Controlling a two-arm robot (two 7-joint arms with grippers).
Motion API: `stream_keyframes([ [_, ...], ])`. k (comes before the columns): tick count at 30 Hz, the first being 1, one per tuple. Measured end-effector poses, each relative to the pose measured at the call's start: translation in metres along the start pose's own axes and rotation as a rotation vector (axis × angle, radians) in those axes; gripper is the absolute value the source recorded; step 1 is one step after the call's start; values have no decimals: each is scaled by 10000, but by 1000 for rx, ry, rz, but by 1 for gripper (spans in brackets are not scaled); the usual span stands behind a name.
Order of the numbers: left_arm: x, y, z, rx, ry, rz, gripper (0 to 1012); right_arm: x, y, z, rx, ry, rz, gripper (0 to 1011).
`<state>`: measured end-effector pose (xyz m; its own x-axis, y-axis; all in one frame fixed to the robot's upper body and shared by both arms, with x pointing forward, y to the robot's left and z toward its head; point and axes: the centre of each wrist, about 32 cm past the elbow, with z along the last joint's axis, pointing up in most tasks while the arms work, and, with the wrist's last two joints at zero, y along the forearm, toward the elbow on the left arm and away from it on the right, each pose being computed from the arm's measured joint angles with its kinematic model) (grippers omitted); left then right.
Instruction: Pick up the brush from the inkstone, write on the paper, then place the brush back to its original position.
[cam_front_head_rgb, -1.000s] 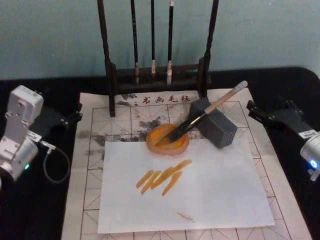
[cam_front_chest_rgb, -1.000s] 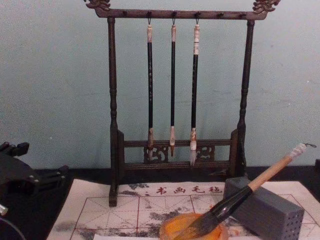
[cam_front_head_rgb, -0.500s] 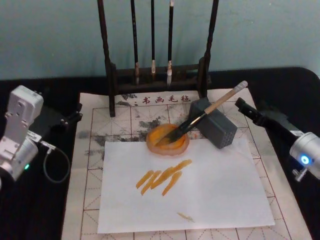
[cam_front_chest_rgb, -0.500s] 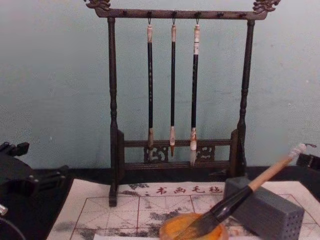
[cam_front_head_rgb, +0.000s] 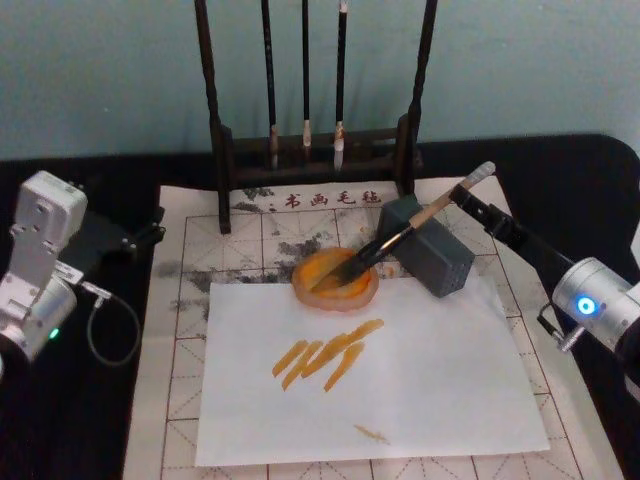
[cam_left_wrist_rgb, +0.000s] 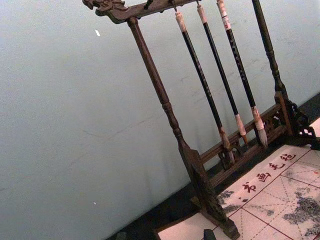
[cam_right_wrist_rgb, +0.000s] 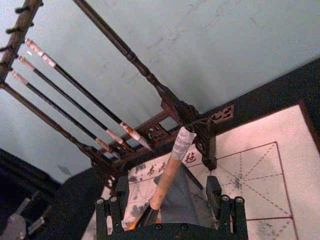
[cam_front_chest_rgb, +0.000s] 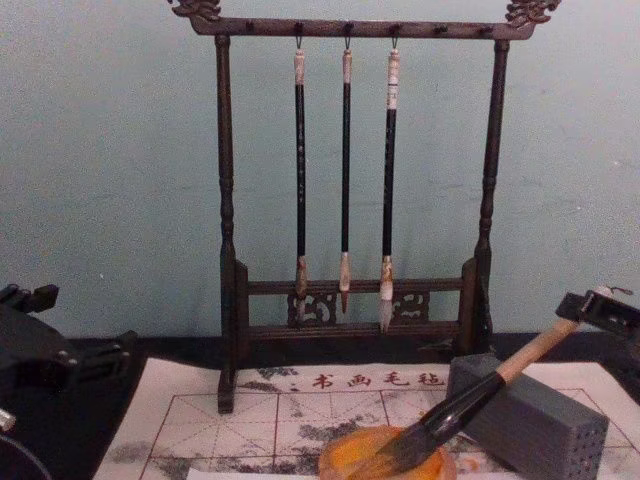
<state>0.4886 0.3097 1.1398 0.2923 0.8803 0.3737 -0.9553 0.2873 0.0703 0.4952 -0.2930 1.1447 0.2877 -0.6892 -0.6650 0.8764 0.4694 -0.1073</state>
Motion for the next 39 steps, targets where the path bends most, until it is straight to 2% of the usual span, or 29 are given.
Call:
stream_keyframes([
  [9,0,0,0,0,0,0,1001,24,108,-22,6,81,12,1000],
  [23,0,0,0,0,0,0,1001,55,221,-40,1,122,28,1000],
  [39,0,0,0,0,0,0,1001,100,304,-48,21,165,35,1000],
])
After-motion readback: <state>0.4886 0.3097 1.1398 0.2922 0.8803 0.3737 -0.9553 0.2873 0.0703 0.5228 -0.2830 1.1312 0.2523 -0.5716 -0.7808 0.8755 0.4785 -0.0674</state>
